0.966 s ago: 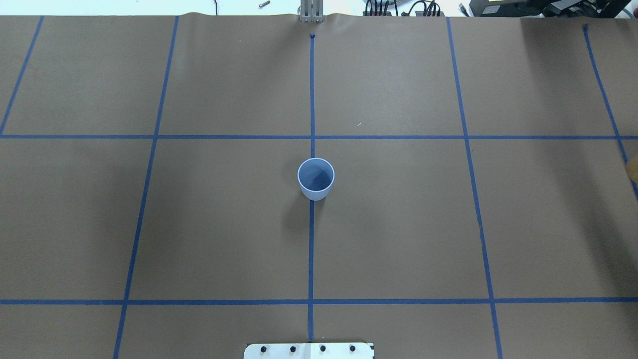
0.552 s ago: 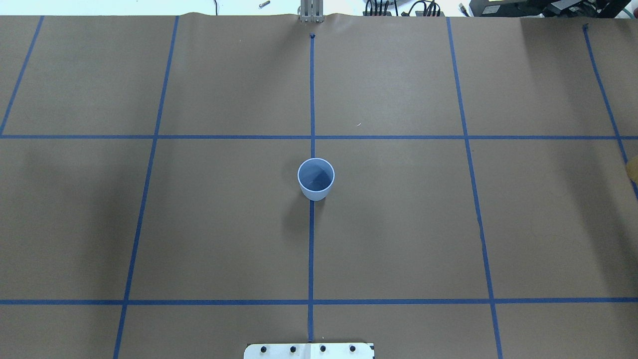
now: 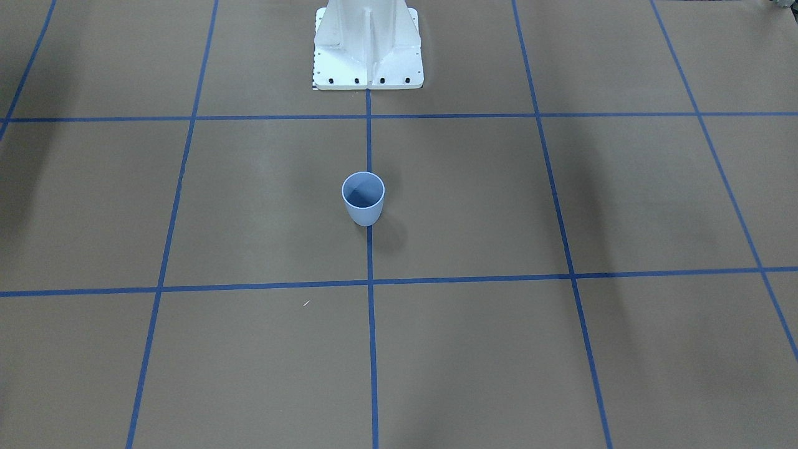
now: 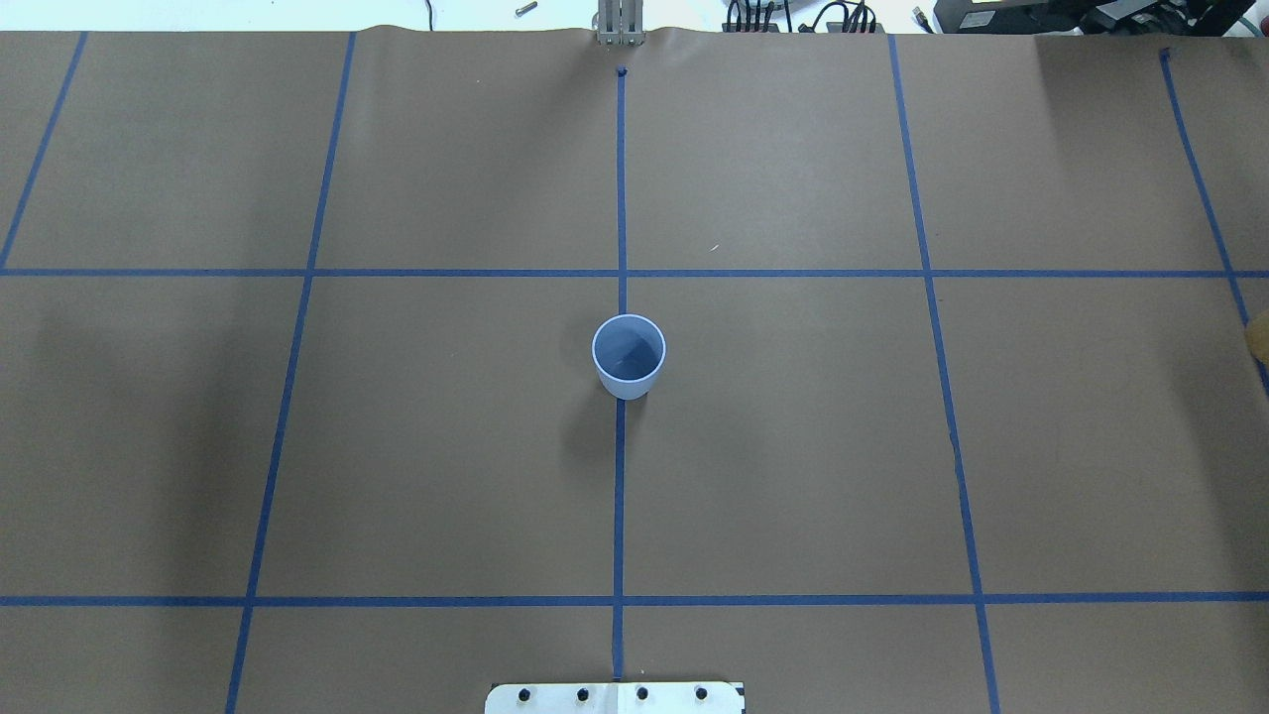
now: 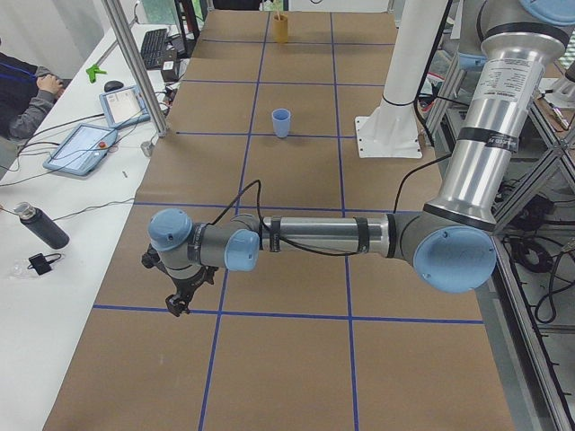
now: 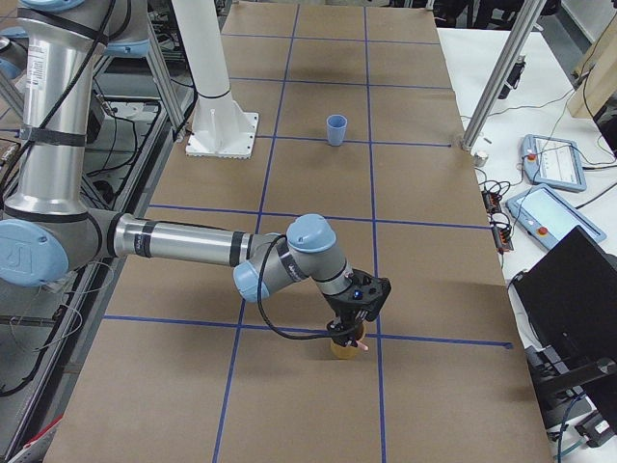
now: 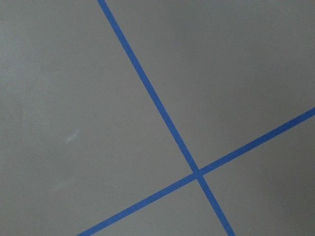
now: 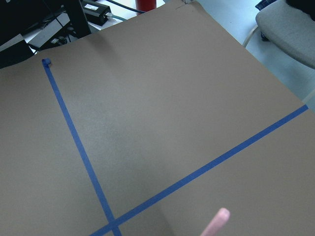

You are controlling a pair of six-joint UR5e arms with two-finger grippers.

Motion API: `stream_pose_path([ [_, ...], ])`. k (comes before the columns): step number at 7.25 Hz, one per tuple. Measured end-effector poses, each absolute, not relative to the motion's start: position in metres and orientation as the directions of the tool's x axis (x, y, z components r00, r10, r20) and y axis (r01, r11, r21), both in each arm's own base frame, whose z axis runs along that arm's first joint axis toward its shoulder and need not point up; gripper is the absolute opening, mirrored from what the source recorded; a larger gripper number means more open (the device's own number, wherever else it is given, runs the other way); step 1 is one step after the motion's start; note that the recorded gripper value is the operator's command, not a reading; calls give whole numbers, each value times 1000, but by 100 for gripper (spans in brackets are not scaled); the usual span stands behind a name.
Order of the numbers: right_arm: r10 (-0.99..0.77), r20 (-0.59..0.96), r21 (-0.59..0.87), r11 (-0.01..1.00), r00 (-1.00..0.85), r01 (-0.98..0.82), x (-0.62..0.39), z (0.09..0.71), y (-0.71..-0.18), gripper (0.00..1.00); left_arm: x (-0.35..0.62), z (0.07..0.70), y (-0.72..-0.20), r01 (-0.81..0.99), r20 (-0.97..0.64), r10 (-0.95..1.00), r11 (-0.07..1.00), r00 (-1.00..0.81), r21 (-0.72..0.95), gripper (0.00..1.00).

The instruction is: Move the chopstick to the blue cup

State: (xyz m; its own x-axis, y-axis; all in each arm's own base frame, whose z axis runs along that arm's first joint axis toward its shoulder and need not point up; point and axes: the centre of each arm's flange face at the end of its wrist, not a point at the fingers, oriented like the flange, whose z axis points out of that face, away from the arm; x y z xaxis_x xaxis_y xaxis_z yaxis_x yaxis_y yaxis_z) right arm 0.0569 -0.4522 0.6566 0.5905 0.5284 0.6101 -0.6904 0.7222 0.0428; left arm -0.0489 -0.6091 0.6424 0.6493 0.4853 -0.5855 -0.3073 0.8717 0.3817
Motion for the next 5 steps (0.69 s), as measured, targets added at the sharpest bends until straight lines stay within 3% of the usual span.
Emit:
stream_pose_path([
  [2, 565, 602, 42, 683, 564, -729, 51, 668, -453, 76, -50, 644, -607, -304, -590, 483, 873, 647, 381, 98],
  [4, 561, 607, 47, 682, 563, -730, 42, 681, -455, 24, -50, 645, -606, -304, -592, 482, 874, 646, 380, 98],
  [5, 556, 609, 48, 685, 565, -727, 40, 684, -455, 3, -50, 645, -605, -304, -592, 481, 874, 646, 379, 98],
])
